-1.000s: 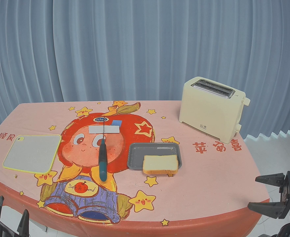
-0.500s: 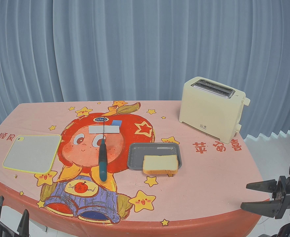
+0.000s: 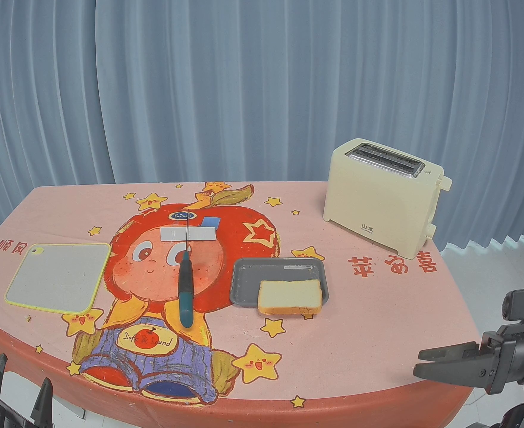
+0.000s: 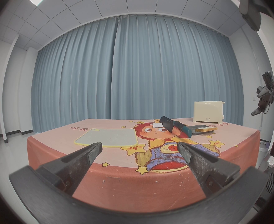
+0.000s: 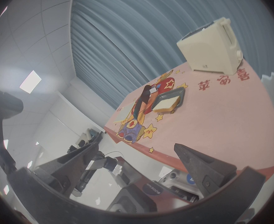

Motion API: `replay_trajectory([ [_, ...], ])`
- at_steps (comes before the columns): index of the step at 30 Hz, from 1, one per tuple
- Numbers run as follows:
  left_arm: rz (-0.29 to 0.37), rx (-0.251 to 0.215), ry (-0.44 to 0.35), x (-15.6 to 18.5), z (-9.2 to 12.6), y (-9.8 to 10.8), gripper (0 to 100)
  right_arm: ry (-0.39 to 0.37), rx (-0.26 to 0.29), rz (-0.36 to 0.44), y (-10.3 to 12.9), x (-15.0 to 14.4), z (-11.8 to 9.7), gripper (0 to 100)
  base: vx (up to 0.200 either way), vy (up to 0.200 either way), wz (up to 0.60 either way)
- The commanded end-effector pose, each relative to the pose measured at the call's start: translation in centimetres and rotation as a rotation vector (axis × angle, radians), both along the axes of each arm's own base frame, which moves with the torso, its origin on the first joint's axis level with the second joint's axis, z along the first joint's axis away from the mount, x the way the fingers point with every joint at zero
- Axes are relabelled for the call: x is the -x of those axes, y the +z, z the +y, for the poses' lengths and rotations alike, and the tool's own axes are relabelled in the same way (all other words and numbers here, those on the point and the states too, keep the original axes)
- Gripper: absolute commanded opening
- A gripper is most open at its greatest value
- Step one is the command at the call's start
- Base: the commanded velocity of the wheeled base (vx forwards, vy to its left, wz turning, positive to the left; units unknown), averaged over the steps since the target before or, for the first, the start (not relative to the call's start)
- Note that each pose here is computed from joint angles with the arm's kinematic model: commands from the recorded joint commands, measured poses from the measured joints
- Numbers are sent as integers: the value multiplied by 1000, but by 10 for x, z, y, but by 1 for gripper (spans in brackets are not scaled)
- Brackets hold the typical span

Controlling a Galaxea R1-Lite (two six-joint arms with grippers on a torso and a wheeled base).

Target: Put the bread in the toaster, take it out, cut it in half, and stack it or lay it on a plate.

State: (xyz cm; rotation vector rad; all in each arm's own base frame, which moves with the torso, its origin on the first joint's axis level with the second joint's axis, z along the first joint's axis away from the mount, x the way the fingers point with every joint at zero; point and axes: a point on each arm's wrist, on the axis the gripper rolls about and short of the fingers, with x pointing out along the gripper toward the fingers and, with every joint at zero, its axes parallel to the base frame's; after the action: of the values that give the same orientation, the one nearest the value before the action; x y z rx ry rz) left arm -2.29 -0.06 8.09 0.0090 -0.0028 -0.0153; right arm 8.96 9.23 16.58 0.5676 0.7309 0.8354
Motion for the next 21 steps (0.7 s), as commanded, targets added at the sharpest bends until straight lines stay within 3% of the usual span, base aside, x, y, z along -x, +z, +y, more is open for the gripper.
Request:
replay_trajectory([
  [1, 3, 0, 0, 0, 0, -5, 100, 17, -2, 76, -6, -4, 10, 100, 0, 0, 0],
  [10, 3, 1, 0, 0, 0, -5, 100, -5, -101, 193, -4, -12, 25, 100, 0, 0, 0],
  [15, 3, 0, 0, 0, 0, -5, 100, -30, -197, 298, 5, -17, 35, 100, 0, 0, 0],
  [21, 3, 0, 0, 0, 0, -5, 100, 32, -245, 352, 6, -14, 36, 100, 0, 0, 0],
])
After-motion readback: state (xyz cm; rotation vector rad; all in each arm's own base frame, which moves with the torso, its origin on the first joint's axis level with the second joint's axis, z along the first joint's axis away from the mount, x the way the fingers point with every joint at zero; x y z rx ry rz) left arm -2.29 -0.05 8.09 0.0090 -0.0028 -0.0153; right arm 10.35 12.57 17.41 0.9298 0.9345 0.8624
